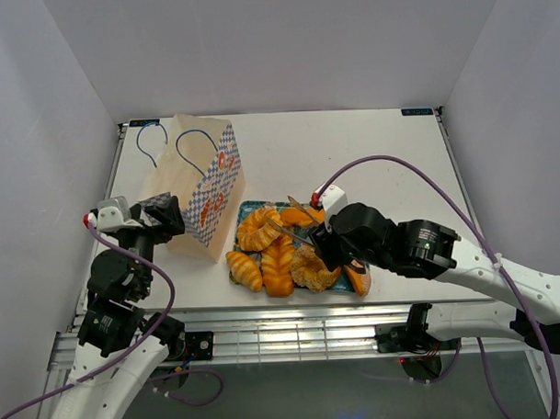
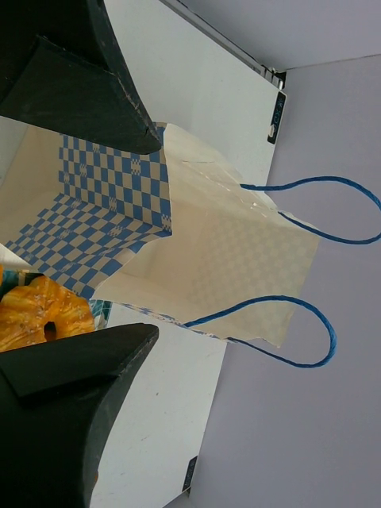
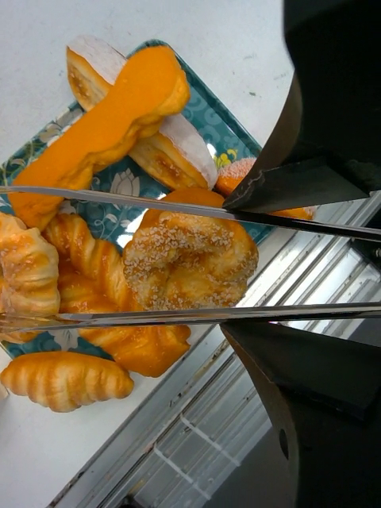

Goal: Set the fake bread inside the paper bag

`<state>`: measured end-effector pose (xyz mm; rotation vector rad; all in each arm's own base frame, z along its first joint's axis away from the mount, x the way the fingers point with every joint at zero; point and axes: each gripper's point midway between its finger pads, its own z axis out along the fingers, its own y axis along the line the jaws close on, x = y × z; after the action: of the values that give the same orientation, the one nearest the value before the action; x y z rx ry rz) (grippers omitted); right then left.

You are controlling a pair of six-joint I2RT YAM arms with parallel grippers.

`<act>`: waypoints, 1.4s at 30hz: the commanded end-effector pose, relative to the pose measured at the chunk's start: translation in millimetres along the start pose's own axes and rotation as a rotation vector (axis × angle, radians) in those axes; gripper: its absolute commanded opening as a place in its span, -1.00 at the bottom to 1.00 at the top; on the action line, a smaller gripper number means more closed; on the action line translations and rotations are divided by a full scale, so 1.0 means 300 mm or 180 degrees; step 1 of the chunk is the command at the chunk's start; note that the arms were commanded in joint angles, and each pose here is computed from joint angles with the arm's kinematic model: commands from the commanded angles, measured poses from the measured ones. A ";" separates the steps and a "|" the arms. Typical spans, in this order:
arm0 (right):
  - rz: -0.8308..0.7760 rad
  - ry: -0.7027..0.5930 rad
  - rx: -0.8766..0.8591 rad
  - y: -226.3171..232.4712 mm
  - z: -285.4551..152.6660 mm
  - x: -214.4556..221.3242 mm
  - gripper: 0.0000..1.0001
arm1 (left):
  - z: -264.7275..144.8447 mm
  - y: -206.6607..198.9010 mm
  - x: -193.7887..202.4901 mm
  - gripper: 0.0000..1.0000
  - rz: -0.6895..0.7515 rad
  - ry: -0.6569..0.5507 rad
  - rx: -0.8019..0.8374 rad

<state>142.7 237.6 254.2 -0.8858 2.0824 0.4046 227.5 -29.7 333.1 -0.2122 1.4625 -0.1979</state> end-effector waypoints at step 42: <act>0.2063 -0.0220 -0.0323 0.011 0.394 -0.019 0.18 | -0.003 -0.022 0.009 0.96 -0.0044 0.0033 0.0112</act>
<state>202.0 299.0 171.4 -0.2367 2.3166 0.8181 227.7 -33.0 331.6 -0.2055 1.4675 -0.2161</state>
